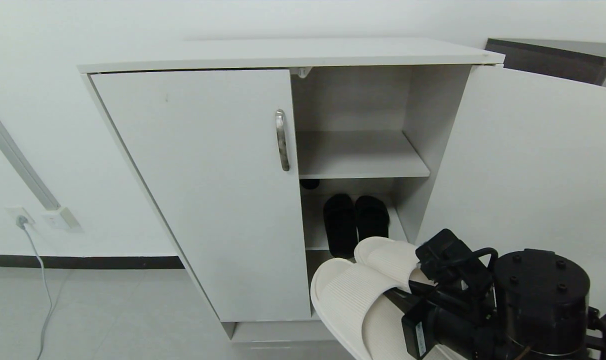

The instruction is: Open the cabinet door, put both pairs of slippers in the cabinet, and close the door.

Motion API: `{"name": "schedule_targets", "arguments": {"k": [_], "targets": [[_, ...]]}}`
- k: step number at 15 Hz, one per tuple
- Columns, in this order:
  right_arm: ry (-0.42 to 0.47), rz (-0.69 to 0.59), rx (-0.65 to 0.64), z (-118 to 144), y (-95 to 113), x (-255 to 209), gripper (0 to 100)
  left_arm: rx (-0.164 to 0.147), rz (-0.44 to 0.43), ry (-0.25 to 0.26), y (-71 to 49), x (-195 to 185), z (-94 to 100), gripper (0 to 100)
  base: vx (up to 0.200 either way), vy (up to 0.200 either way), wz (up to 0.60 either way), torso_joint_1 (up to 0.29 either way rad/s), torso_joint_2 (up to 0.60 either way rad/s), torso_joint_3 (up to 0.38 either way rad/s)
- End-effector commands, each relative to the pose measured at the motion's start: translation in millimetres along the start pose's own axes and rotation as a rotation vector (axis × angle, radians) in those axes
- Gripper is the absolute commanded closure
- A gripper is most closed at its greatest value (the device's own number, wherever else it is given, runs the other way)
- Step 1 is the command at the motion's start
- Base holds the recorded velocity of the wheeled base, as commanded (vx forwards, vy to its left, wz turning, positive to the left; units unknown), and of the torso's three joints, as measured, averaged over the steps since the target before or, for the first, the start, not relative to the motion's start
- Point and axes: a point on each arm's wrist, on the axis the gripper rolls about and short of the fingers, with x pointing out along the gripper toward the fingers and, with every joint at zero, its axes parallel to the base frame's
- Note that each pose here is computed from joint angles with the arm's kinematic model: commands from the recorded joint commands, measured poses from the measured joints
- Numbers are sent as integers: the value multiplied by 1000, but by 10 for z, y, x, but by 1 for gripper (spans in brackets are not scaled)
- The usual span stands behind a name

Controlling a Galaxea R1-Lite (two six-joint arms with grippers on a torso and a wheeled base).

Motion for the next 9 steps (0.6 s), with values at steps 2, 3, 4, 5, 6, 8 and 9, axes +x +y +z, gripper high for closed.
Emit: {"name": "schedule_targets", "arguments": {"k": [2, 3, 4, 5, 6, 8, 9], "targets": [[-12, 0, 2, -48, 18, 73, 100, 1, 1, 1, 0, 1, 0, 100, 0, 0, 0, 0, 0, 0], [-15, 2, 2, -74, 28, 100, 100, 1, 1, 1, 0, 1, 0, 100, 0, 0, 0, 0, 0, 0], [-24, 4, 3, -87, 43, 129, 100, 1, 2, 1, 0, 1, 0, 100, 0, 0, 0, 0, 0, 0], [-34, 1, 2, -79, 64, 161, 100, 1, 1, 1, 0, 1, 0, 100, 0, 0, 0, 0, 0, 0], [-40, -4, 4, -62, 81, 219, 100, -1, 2, 1, 0, 1, 0, 100, 0, 0, 0, 0, 0, 0], [-95, -155, 53, 91, 142, 512, 100, 1, -1, 1, 0, 1, 0, 100, 0, 0, 0, 0, 0, 0], [-109, -239, 71, 113, 178, 676, 100, 1, -1, 1, 0, 1, 0, 100, 0, 0, 0, 0, 0, 0]]}}
